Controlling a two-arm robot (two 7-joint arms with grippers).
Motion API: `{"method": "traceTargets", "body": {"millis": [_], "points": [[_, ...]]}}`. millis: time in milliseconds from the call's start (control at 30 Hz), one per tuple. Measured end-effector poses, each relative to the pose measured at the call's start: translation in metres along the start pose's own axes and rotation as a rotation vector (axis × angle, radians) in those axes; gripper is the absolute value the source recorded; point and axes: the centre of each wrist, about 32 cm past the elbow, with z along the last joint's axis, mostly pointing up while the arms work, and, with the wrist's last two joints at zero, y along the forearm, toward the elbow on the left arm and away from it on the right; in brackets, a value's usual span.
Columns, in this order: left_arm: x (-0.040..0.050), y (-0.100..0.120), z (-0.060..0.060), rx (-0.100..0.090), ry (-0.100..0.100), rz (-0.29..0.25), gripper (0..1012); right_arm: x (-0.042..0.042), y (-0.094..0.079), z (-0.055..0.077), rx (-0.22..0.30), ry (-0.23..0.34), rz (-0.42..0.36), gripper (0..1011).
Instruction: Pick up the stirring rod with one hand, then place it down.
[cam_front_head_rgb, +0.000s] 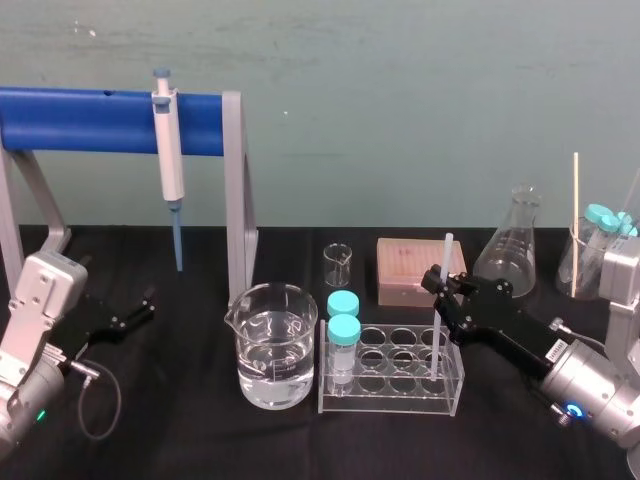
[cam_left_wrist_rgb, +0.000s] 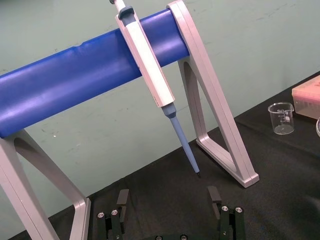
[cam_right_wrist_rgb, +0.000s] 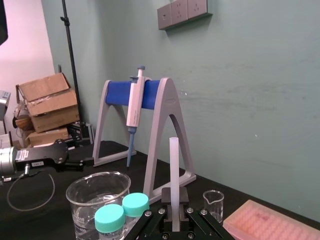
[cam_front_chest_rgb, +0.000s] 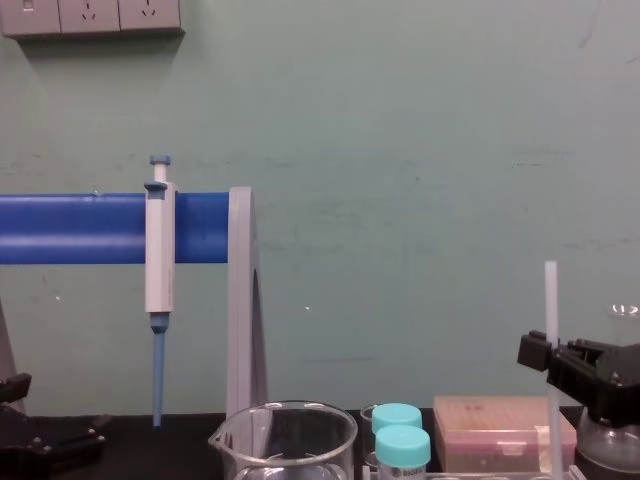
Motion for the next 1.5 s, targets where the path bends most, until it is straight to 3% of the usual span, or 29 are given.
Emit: {"method": "traceTargets", "body": {"millis": [567,1000,1133,1367,1400,1500], "points": [[0.0,0.0,0.0,0.0,0.0,0.0,1000,-0.003,-0.001,-0.012,-0.05,0.006,0.0,72],[0.0,0.0,0.0,0.0,0.0,0.0,1000,-0.0038,-0.002,-0.013,-0.064,0.004,0.0,72],[0.0,0.0,0.0,0.0,0.0,0.0,1000,-0.0037,-0.002,-0.013,-0.063,0.004,0.0,151],[0.0,0.0,0.0,0.0,0.0,0.0,1000,-0.0035,-0.002,-0.013,-0.062,0.005,-0.001,358],[0.0,0.0,0.0,0.0,0.0,0.0,1000,-0.0035,-0.002,-0.013,-0.062,0.005,-0.001,426],[0.0,0.0,0.0,0.0,0.0,0.0,1000,-0.0034,-0.002,-0.013,-0.062,0.005,-0.001,487]]}}
